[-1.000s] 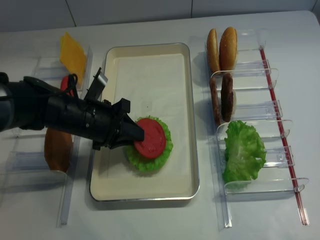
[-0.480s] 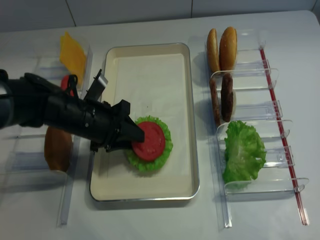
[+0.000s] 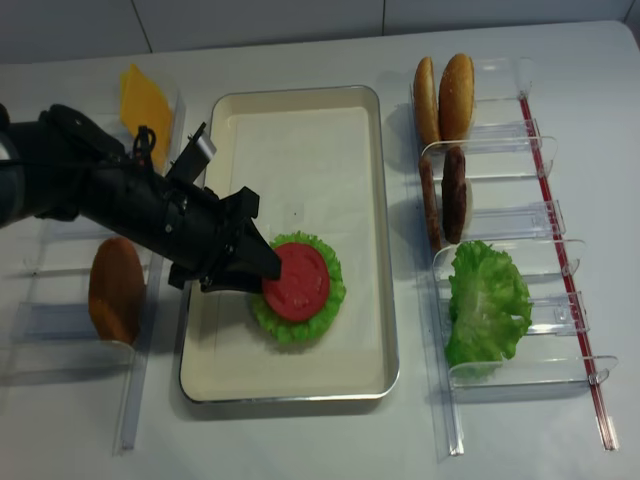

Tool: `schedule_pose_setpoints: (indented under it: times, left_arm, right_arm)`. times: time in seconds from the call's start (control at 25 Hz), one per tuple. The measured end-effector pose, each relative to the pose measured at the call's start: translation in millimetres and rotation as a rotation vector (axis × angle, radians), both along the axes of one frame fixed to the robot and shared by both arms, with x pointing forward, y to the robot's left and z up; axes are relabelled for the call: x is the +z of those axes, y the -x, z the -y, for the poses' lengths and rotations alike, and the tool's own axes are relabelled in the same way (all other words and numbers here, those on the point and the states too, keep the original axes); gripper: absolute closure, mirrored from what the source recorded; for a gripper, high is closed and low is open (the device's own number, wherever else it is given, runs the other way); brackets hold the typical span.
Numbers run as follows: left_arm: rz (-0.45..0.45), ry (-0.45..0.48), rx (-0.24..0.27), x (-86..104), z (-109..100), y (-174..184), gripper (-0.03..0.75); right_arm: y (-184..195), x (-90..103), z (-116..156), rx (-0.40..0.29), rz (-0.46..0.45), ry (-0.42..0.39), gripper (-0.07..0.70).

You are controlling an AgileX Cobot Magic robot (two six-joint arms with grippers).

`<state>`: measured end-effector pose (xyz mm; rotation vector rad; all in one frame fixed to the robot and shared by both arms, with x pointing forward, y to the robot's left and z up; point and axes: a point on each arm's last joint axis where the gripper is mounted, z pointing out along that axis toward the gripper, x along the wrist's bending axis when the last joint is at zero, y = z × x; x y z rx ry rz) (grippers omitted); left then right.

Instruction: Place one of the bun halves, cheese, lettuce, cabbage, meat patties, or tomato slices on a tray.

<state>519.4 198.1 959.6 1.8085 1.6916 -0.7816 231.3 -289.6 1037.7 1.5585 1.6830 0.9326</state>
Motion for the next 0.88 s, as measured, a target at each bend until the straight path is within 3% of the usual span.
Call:
schedule_pose_setpoints:
  times: [0.16,0.4,0.64,0.88]
  left_arm:
    - [-0.018,-0.030,-0.030,5.7,-1,-2,0.427]
    - [-0.028,-0.147,-0.079,23.4,-8,-13,0.426]
    - [0.040,-0.282,-0.041,50.3,-16,-33,0.426]
    - [0.113,-0.417,0.005,81.6,-29,-25,0.426]
  right_arm:
    - [0,0.0,0,0.000,0.000,0.000,0.242]
    - [0,0.0,0,0.000,0.000,0.000,0.242]
    - [0,0.0,0,0.000,0.000,0.000,0.242]
    - [0,0.0,0,0.000,0.000,0.000,0.242]
